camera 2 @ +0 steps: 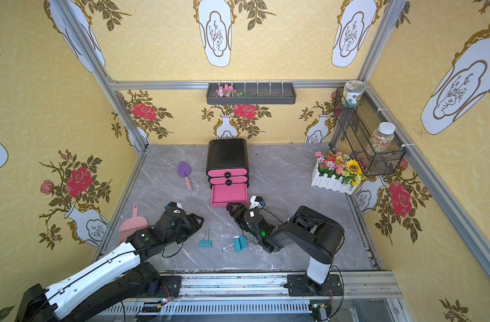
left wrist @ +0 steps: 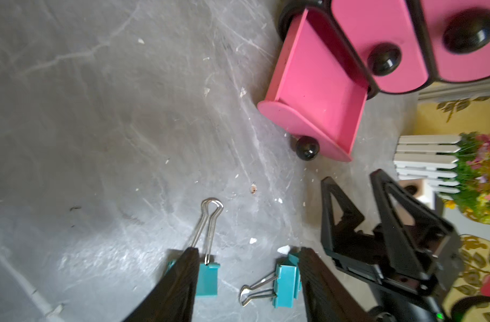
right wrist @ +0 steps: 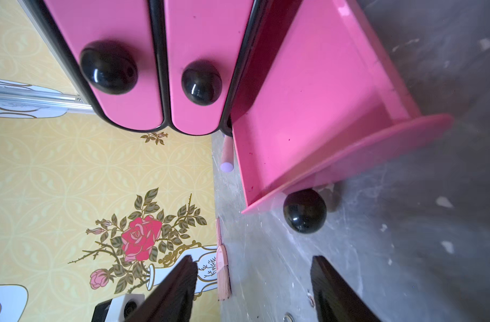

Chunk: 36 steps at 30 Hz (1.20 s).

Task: Put the binder clips in the drawer according to color
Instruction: Open the drawer in the storage box, then pick up the binder clip at the center of the board.

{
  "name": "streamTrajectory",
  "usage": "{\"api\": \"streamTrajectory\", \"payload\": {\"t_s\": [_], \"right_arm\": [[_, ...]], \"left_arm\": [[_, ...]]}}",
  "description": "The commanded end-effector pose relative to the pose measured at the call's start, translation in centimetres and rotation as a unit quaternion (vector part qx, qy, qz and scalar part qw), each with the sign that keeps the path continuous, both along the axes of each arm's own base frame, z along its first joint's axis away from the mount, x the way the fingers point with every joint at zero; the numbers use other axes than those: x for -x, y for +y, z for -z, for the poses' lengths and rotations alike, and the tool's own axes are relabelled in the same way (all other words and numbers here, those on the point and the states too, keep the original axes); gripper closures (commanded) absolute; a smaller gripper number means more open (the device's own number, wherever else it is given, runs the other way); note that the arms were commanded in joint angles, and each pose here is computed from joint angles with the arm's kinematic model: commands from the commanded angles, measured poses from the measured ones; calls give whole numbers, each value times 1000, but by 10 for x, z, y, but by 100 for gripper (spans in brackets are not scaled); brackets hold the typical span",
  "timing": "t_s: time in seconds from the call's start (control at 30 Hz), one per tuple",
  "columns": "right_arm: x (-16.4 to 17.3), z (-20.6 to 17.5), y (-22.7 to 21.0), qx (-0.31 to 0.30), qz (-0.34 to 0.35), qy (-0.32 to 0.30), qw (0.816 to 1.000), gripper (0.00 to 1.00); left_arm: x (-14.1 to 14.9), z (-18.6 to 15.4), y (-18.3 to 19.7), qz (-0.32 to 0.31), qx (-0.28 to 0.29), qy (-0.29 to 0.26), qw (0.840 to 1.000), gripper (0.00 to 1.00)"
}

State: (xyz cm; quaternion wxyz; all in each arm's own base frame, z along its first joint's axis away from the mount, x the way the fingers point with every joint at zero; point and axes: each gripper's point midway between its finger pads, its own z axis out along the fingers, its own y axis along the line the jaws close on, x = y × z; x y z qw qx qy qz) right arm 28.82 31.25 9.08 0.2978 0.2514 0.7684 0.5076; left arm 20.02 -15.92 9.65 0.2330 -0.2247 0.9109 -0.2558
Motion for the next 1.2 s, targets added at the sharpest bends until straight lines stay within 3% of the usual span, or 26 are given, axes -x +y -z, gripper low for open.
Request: {"api": "streamTrajectory", "payload": {"t_s": [0.0, 0.23, 0.4, 0.83, 1.17], "right_arm": [[10, -8, -8, 65, -24, -18, 997, 24], [30, -67, -25, 199, -90, -82, 972, 14], [47, -84, -46, 252, -113, -103, 956, 12], [59, -97, -73, 255, -93, -113, 956, 11], [58, -95, -78, 259, -84, -109, 956, 11]], "left_arm": [[18, 15, 9, 18, -64, 36, 997, 35], [45, 47, -4, 75, -140, 89, 983, 30], [46, 57, -5, 98, -189, 101, 972, 29], [41, 70, -5, 129, -268, 121, 947, 27], [47, 80, -12, 143, -249, 127, 949, 32]]}}
